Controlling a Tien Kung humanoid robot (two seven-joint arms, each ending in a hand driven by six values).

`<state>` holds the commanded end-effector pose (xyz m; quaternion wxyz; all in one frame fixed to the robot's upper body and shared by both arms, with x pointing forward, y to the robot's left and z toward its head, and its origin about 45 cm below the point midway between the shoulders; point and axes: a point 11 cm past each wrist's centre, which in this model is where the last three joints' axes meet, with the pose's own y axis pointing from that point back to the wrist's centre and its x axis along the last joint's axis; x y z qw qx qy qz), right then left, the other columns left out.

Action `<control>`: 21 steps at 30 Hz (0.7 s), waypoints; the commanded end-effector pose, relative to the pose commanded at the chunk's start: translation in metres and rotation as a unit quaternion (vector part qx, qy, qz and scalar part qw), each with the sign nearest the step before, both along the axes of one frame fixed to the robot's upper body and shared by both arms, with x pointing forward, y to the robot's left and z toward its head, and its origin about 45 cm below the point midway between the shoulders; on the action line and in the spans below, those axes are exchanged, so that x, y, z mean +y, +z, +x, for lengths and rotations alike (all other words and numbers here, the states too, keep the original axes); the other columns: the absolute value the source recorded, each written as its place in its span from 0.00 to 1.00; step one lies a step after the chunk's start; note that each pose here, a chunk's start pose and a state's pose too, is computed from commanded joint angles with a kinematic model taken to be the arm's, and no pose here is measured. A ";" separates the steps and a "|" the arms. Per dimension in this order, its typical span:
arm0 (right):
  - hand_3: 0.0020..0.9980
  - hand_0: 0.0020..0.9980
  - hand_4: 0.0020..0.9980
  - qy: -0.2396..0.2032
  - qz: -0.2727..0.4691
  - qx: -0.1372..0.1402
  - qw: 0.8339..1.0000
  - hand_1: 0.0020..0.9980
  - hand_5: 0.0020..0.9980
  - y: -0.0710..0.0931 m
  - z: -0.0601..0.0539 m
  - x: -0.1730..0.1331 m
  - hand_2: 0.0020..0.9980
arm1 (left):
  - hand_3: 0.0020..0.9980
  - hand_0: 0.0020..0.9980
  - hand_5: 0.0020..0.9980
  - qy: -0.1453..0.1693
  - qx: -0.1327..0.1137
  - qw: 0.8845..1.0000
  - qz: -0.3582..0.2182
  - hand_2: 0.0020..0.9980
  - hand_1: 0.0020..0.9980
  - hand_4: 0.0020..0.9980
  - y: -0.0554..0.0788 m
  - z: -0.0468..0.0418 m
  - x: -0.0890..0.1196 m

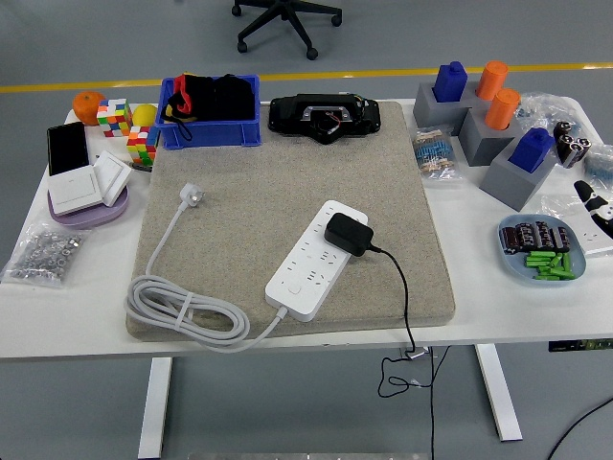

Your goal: Press the white button,pick up the black plug,place it near the board,insert it into the board

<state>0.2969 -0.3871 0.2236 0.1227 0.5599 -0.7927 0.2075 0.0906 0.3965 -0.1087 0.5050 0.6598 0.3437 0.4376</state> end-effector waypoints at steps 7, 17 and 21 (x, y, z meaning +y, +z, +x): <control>0.75 0.83 0.94 0.002 -0.003 -0.002 1.000 0.75 0.42 0.003 0.001 0.001 0.75 | 0.64 0.69 0.18 -0.002 0.001 1.000 0.006 0.61 0.64 0.56 0.001 -0.0003 0.004; 0.75 0.79 0.93 0.004 -0.003 0.011 1.000 0.75 0.40 -0.001 -0.001 0.002 0.75 | 0.64 0.69 0.18 -0.001 0.001 1.000 0.004 0.61 0.64 0.56 0.000 -0.0016 0.003; 0.75 0.79 0.93 0.004 -0.002 0.012 1.000 0.75 0.40 -0.001 -0.001 0.002 0.75 | 0.64 0.69 0.18 0.002 0.001 1.000 0.004 0.61 0.64 0.56 0.000 -0.0017 0.003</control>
